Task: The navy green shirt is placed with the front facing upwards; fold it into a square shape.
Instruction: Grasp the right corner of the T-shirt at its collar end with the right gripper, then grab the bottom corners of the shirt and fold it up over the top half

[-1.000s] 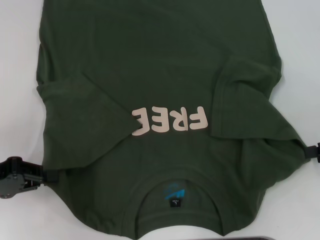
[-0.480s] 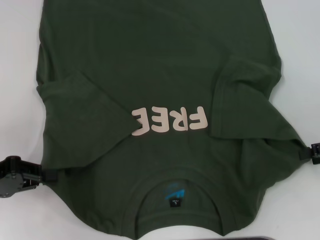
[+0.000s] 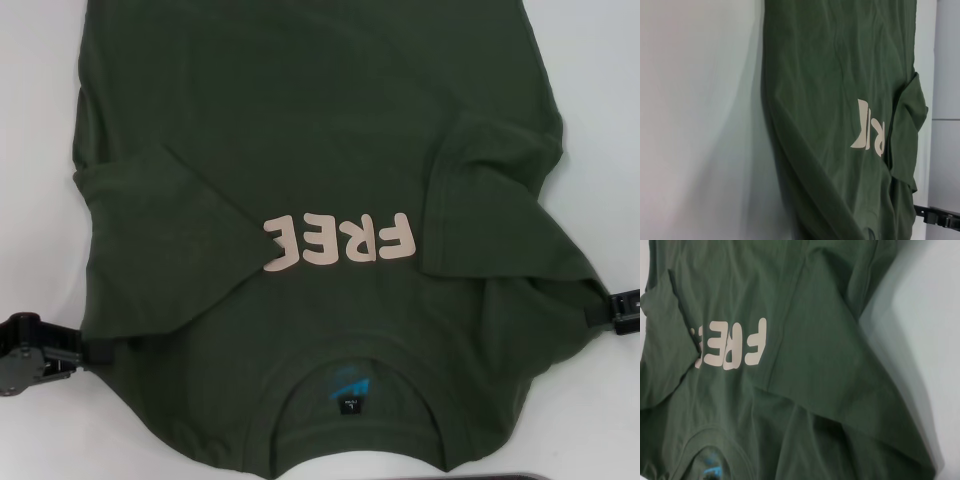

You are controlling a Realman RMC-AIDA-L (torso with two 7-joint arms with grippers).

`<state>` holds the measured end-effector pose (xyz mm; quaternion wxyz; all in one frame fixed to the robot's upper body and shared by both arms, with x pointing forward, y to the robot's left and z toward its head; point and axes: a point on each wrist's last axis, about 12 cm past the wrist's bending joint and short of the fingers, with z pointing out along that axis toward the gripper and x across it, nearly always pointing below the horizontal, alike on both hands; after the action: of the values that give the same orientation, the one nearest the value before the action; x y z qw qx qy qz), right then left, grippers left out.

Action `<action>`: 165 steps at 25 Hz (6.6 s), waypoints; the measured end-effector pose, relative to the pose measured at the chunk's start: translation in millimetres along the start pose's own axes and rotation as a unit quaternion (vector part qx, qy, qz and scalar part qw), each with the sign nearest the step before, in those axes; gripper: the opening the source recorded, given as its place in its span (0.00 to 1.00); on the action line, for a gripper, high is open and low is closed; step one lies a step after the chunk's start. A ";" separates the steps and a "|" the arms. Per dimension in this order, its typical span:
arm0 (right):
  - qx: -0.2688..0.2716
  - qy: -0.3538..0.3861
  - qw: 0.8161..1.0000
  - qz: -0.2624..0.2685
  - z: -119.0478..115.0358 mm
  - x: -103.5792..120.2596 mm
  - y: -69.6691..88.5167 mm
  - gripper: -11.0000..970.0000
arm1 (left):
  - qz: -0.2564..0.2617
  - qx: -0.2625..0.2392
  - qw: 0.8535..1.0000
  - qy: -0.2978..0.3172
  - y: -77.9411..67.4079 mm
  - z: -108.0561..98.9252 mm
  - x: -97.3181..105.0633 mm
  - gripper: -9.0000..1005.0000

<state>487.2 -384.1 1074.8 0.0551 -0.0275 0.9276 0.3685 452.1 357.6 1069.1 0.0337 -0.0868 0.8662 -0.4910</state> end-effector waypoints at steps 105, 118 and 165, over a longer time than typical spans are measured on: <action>-0.053 -0.077 0.992 -0.080 -51.6 -63.0 44.7 0.02 | 0.096 0.029 0.995 0.004 -85.0 5.6 -82.7 0.06; -0.073 -0.216 0.972 -0.054 -55.0 -105.8 58.4 0.02 | 0.128 -0.003 0.985 -0.118 -119.2 33.8 -146.0 0.07; 0.057 -0.388 0.917 -0.068 -5.1 -184.5 67.3 0.06 | 0.090 -0.083 0.938 -0.324 -116.5 70.6 -196.0 0.07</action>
<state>663.8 -336.7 1146.9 0.4370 0.0581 0.8485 0.2926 668.5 275.3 1127.2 0.3492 -0.1651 0.8501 -0.3580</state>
